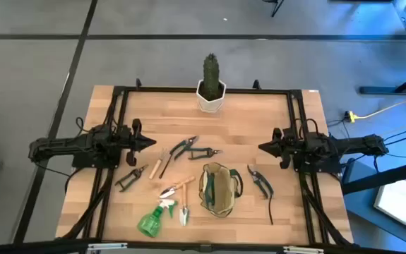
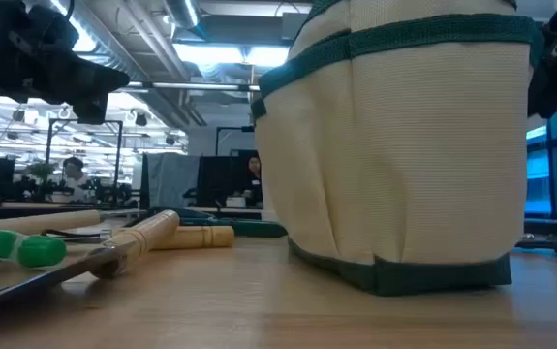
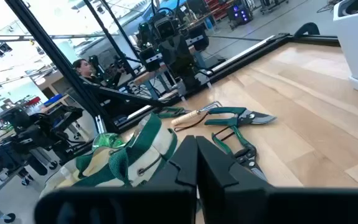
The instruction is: Pick & Place Garden tools in Gardening bag
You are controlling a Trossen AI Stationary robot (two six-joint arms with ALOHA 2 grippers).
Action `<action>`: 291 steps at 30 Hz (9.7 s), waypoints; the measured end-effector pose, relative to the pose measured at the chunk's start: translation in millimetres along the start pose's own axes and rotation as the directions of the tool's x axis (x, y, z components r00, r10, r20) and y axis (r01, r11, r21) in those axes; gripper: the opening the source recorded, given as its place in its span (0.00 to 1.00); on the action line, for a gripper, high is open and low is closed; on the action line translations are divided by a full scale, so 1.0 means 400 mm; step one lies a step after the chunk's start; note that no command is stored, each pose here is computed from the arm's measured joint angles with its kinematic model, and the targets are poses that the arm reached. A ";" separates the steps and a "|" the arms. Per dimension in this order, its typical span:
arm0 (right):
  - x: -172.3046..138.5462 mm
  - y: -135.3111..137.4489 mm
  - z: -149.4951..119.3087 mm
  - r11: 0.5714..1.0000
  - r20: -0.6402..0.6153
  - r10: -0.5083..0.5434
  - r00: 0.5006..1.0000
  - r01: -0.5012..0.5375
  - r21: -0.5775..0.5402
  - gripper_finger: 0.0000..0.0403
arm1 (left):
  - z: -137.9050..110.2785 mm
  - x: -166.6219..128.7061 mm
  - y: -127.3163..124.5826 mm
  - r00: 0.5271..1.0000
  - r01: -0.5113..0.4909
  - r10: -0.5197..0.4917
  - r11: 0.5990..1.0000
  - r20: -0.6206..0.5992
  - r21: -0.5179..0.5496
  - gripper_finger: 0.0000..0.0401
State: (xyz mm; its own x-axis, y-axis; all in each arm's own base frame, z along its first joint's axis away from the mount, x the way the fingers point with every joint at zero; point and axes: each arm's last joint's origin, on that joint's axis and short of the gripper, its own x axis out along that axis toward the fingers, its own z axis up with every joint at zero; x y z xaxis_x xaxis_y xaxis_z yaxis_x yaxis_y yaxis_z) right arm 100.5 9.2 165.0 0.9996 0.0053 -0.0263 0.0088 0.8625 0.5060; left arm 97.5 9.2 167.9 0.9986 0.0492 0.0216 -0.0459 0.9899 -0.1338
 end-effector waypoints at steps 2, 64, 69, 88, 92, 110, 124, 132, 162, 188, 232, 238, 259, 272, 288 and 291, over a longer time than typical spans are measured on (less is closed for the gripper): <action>0.000 0.000 0.000 1.000 0.000 0.000 1.000 0.000 0.000 0.00 | 0.000 0.000 0.000 1.000 0.000 0.000 1.000 0.000 0.000 0.00; -0.008 0.019 0.057 0.966 0.290 -0.028 0.956 -0.049 0.255 0.00 | 0.002 0.000 0.000 1.000 -0.006 0.006 0.999 0.008 0.044 0.00; -0.028 0.037 0.104 0.962 0.498 -0.005 0.867 -0.132 0.239 0.00 | 0.050 -0.005 -0.004 0.977 -0.017 0.015 1.000 0.210 0.006 0.00; -0.058 0.056 0.152 0.915 0.663 0.005 0.749 -0.271 0.300 0.02 | 0.240 -0.082 -0.020 0.667 0.383 0.121 0.790 0.735 -0.478 0.00; -0.057 0.080 0.188 0.926 0.626 0.016 0.780 -0.248 0.284 0.09 | 0.282 -0.067 -0.031 0.719 0.379 0.046 0.810 0.693 -0.447 0.00; 0.106 0.237 0.294 0.830 -0.578 -0.072 0.813 0.370 0.417 0.52 | 0.297 0.036 -0.037 0.873 0.338 -0.058 0.789 0.485 -0.513 0.00; 0.148 0.352 0.052 0.732 -0.881 -0.345 0.323 0.680 -0.038 0.44 | 0.296 0.037 -0.042 0.874 0.390 -0.126 0.758 0.469 -0.523 0.00; 0.157 0.333 -0.021 0.587 -0.872 -0.478 0.108 0.778 -0.225 0.44 | 0.294 0.040 -0.042 0.880 0.384 -0.130 0.762 0.457 -0.522 0.00; 0.162 0.246 -0.140 0.510 -0.870 -0.482 0.108 0.842 -0.178 0.44 | 0.292 0.040 -0.045 0.878 0.420 -0.173 0.725 0.446 -0.546 0.00; 0.203 0.229 -0.223 0.446 -0.861 -0.506 0.050 0.870 -0.212 0.38 | 0.292 0.040 -0.043 0.880 0.409 -0.154 0.727 0.449 -0.552 0.00; 0.206 0.377 0.280 0.444 -0.733 -0.568 0.373 0.890 0.109 0.12 | 0.254 0.074 -0.044 0.947 0.268 -0.066 0.706 0.315 -0.656 0.00; 0.260 0.404 0.299 0.502 -0.741 -0.554 0.380 0.862 0.067 0.12 | 0.206 0.128 -0.084 0.985 0.162 -0.062 0.637 0.160 -0.754 0.00; 0.421 0.563 0.281 0.682 -0.618 -0.523 0.586 0.723 0.109 0.12 | 0.263 0.229 -0.284 0.967 -0.118 0.248 0.656 0.065 -0.746 0.00; 0.570 0.573 0.145 0.650 -0.322 -0.645 0.693 0.720 0.245 0.12 | 0.267 0.200 -0.330 0.998 0.051 -0.023 0.722 0.050 -0.690 0.00; 0.588 0.656 0.229 0.496 -0.474 -0.715 0.514 0.851 0.174 0.12 | 0.258 0.167 -0.375 0.988 0.122 -0.150 0.727 0.017 -0.676 0.00; 0.604 0.648 0.199 0.475 -0.510 -0.722 0.467 0.871 0.126 0.12 | 0.257 0.166 -0.377 0.988 0.122 -0.152 0.733 0.013 -0.669 0.00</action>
State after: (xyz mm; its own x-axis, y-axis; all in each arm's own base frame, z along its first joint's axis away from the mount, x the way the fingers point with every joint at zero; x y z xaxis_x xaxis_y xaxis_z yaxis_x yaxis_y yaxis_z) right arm 346.2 193.8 358.2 0.4480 -0.3621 -0.8174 0.8779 0.3509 0.3258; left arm 167.7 -123.0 291.3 0.9935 -0.1001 0.0548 0.1067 0.6433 -0.7582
